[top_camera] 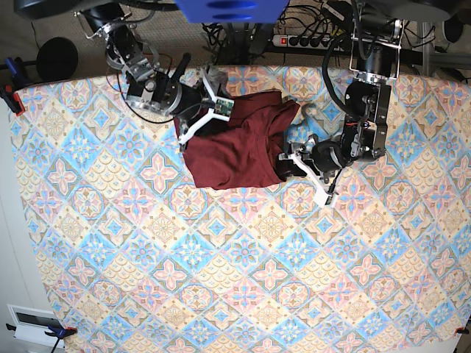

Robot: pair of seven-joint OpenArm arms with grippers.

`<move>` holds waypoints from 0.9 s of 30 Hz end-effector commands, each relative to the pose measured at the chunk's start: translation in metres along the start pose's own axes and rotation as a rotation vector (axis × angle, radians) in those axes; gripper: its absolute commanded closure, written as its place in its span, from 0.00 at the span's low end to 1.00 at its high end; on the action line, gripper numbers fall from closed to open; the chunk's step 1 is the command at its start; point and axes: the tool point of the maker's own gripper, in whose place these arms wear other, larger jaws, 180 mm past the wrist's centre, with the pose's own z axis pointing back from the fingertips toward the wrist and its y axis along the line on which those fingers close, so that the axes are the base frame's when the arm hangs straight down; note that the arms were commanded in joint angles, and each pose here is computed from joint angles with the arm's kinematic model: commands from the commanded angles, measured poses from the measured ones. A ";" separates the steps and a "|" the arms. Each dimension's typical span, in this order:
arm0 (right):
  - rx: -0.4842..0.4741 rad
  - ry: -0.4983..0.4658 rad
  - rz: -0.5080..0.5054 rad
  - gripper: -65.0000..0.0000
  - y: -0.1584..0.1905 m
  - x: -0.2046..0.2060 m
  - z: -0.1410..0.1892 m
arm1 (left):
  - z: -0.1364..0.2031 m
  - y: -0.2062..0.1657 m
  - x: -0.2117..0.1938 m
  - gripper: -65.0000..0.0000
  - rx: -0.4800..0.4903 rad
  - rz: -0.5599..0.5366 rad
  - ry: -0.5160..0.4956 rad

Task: Layout the t-shirt on the table in an organized manner, then fold the t-shirt properly
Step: 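Release the shirt with the right gripper and lift it away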

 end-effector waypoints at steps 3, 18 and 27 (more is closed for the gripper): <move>-0.047 -0.026 -0.007 0.64 -0.017 0.004 0.007 | 0.004 -0.006 0.016 0.62 -0.019 -0.019 -0.044; -0.050 -0.003 -0.031 0.64 -0.017 -0.009 0.008 | 0.004 -0.006 0.016 0.62 -0.020 -0.021 -0.044; -0.049 0.015 -0.012 0.64 -0.020 -0.016 0.012 | 0.004 -0.006 0.016 0.62 -0.020 -0.021 -0.044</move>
